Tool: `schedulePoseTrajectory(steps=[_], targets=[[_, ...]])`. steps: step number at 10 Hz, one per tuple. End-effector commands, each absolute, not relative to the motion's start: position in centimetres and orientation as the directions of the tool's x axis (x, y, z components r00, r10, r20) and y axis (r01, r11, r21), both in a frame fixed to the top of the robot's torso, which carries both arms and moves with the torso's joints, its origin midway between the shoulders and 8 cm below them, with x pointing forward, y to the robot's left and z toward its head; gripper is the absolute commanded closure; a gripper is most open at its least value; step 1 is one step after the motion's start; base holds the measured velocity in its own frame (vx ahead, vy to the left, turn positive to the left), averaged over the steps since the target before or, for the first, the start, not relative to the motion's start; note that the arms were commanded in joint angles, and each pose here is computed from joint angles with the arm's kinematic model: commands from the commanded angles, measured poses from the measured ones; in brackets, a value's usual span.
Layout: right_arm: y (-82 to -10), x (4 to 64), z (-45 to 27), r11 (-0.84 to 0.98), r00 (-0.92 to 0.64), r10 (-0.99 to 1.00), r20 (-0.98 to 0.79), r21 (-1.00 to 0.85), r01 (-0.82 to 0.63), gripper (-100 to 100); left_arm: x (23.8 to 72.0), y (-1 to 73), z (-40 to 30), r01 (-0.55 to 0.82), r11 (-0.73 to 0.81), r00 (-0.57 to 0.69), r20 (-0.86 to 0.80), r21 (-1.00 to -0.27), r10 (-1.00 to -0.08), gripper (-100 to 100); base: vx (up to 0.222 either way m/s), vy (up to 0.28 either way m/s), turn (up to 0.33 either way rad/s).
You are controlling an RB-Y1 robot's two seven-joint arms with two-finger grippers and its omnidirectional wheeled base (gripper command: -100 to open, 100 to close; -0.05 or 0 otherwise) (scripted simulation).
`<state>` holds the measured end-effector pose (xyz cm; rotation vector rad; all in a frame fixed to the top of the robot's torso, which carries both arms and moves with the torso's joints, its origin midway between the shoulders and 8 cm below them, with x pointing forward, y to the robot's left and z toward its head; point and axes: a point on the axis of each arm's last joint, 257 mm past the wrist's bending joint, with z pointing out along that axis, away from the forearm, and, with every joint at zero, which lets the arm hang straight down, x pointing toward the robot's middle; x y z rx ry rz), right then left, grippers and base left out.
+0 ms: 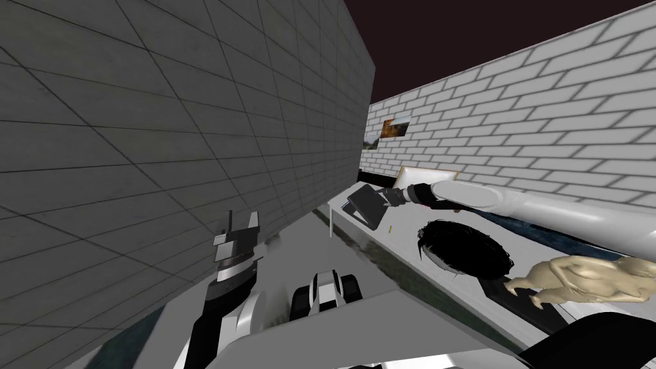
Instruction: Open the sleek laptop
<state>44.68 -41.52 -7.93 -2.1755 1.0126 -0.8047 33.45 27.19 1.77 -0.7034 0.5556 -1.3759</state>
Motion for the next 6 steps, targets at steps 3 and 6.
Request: schedulePoseTrajectory(steps=[3, 6], targets=[[-47.4, 45.2, -9.5, -0.427, 0.396, -0.890, 0.226, -0.720, -0.548, -100, 33.4, 27.2, 1.7, 0.680, 0.052, 0.126, 0.047, -0.731, -0.991, 0, -0.096, -0.044, 0.278], [-51.0, 45.2, -10.2, -0.367, 0.313, -0.925, 0.215, -0.714, -0.596, -100, 33.4, 27.2, 1.7, 0.680, 0.052, 0.126, 0.047, -0.731, -0.991, 0, -0.177, -0.037, 0.390]])
